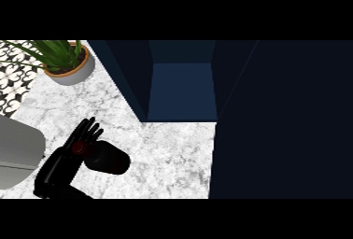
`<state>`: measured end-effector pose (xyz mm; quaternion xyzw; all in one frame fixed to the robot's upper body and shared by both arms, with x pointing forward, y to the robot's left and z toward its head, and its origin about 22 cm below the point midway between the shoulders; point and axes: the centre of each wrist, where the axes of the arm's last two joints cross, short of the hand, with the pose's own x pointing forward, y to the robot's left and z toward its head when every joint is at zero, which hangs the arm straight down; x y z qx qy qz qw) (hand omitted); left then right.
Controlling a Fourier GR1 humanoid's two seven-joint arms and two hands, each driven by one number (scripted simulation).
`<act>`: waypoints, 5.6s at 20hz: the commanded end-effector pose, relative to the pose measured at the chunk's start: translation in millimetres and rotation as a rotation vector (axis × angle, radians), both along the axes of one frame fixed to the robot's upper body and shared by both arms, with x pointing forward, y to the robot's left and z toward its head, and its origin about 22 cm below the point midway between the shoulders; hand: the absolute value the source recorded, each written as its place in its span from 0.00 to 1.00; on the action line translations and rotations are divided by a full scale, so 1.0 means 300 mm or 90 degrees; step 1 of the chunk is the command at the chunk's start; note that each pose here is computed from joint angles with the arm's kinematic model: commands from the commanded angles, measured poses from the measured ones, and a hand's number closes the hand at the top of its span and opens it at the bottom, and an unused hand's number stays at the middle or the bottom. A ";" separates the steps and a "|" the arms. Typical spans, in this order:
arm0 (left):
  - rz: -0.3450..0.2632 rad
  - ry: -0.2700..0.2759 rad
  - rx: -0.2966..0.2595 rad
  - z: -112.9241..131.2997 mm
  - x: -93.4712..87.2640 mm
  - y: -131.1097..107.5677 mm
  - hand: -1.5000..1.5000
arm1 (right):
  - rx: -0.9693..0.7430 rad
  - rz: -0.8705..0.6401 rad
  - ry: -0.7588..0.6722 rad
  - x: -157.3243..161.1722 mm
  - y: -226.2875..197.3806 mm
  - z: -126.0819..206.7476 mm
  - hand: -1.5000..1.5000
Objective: Pick up the wine, place it into the cabinet and close the cabinet
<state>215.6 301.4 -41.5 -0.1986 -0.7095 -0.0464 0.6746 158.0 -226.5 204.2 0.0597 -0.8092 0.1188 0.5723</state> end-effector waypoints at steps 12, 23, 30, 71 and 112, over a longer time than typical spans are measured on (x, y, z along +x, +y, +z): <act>-0.012 0.008 0.007 -0.108 0.065 -0.031 0.00 | 0.033 0.048 -0.028 -0.116 -0.007 0.053 0.00; -0.014 0.027 -0.016 -0.210 0.022 -0.011 0.00 | 0.025 0.059 -0.020 -0.144 0.000 0.073 0.00; -0.007 0.029 -0.040 -0.216 0.104 -0.032 0.00 | 0.021 0.049 -0.021 -0.111 0.014 0.059 0.00; 0.187 -0.182 -0.020 0.210 0.036 -0.127 1.00 | 0.030 0.046 -0.014 -0.088 0.005 0.039 0.00; 0.190 -0.203 0.035 0.590 0.245 -0.801 1.00 | 0.032 0.049 -0.020 -0.079 -0.006 0.016 0.00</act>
